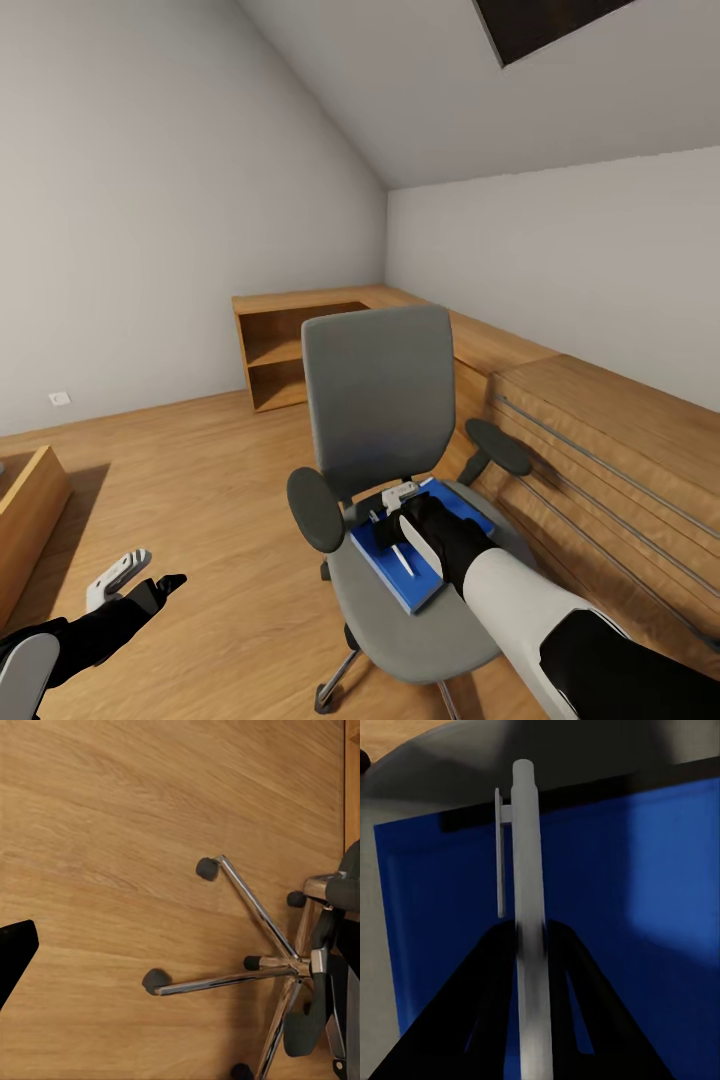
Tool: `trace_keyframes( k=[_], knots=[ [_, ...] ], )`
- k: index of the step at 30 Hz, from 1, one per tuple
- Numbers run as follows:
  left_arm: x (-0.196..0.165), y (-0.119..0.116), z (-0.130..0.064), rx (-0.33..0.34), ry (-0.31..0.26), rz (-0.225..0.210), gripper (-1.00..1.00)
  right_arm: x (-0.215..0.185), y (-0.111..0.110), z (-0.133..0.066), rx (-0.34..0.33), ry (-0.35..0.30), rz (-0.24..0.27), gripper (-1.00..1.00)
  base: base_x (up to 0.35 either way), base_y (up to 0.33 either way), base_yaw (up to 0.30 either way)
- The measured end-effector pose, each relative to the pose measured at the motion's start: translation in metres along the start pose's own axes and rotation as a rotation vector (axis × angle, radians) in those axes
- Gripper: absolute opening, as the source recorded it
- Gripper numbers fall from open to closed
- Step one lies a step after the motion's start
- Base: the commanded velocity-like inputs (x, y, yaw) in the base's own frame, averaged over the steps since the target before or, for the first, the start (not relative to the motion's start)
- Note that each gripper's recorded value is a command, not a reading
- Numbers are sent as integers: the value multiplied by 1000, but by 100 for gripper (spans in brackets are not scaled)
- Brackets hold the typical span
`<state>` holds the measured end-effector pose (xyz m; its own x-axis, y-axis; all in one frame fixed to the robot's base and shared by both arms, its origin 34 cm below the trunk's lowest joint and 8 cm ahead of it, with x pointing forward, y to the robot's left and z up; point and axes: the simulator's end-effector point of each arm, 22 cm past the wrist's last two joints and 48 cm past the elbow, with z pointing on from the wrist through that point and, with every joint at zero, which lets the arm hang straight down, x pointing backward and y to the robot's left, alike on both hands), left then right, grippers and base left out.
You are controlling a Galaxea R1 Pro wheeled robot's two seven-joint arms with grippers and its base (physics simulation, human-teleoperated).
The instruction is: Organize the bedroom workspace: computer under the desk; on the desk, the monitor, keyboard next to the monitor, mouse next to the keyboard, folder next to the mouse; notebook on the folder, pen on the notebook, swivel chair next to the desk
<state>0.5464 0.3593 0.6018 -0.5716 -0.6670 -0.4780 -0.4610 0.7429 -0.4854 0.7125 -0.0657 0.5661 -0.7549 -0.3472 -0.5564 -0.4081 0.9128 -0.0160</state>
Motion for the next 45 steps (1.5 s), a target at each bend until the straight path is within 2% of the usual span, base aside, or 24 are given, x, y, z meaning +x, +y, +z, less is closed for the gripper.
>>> trace_keyframes(
  k=[15, 28, 36, 45],
  knots=[
    [1, 1, 1, -3, 2, 0, 100, 0, 0, 0, -1, 0, 1, -100, -13, 0, 0],
    [-2, 4, 0, -8, -3, -7, 100, 0, 0, 1, -1, 1, 1, -100, -283, 0, 0],
    [-12, -5, -10, -8, -5, -10, 100, -13, -3, -13, 1, -4, 3, -100, -297, 0, 0],
    [-22, -16, -21, -8, -4, -10, 100, -29, -5, -28, -2, -13, 7, -100, -56, 0, 0]
  ],
)
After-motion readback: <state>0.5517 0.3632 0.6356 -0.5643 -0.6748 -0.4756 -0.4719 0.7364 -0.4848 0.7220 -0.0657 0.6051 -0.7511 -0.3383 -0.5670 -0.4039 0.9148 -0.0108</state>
